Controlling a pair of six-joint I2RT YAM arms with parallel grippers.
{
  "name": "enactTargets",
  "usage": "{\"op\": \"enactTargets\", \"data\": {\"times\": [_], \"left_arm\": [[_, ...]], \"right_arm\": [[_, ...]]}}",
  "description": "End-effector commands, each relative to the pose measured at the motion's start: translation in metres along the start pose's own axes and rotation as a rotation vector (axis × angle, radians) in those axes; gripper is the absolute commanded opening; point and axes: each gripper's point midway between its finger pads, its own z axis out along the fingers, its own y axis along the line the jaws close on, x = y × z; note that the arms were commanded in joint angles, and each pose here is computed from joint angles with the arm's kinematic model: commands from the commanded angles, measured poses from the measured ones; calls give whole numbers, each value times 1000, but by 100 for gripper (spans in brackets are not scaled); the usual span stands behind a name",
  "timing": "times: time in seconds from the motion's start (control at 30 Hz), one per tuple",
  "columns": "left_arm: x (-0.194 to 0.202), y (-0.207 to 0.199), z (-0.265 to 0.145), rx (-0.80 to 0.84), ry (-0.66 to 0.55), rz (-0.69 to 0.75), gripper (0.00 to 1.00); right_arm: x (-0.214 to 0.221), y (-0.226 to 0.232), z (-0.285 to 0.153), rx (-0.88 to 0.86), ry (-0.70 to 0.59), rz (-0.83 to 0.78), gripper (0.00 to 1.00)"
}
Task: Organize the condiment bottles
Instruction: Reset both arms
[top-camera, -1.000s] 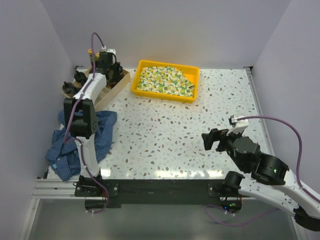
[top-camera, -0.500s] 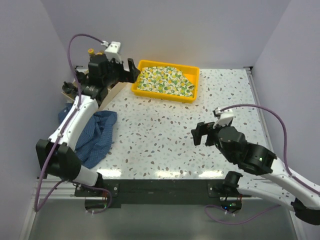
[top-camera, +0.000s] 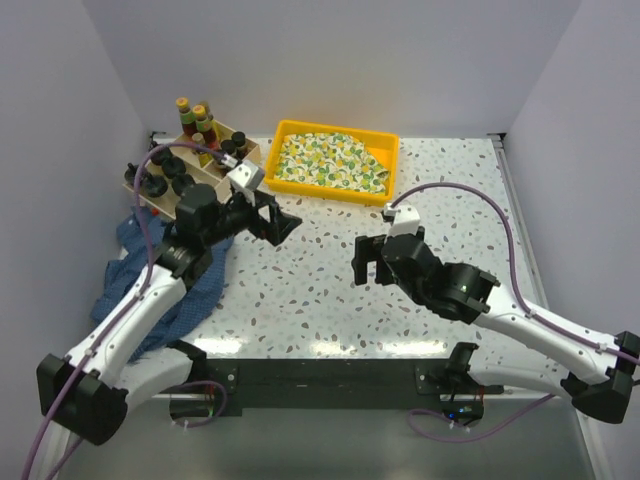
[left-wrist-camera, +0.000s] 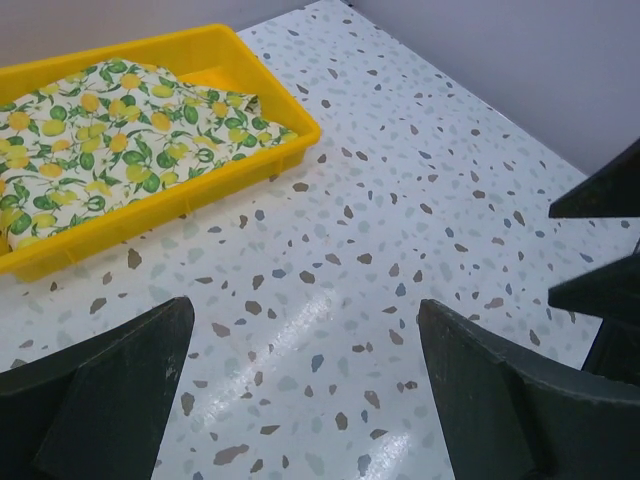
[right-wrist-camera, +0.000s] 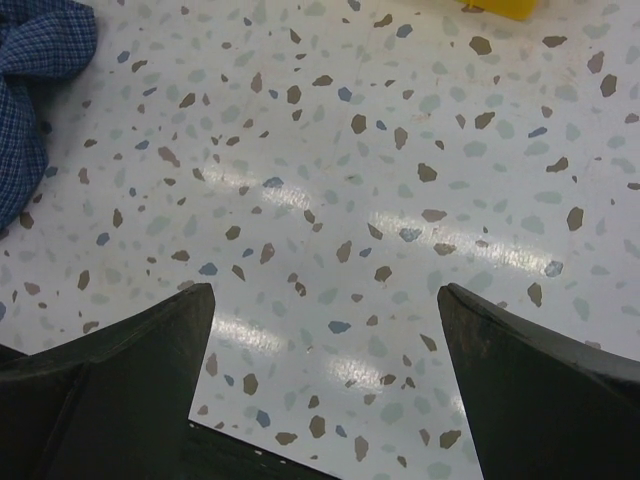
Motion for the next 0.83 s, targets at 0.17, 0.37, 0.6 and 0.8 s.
{"op": "enactTargets", "data": {"times": [0.17, 0.37, 0.6, 0.8], "left_arm": [[-28, -24, -25, 57, -163, 91, 100], [-32, -32, -30, 90, -174, 97, 100], [-31, -39, -30, 129, -172, 100, 100], [-30, -38, -30, 125, -169, 100, 100]], "right_arm": [[-69, 8, -16, 23, -186, 100, 99], [-97, -1, -28, 75, -259, 101, 99], [-100, 0, -31, 56, -277, 123, 99], [-95, -4, -33, 53, -278, 155, 99]]}}
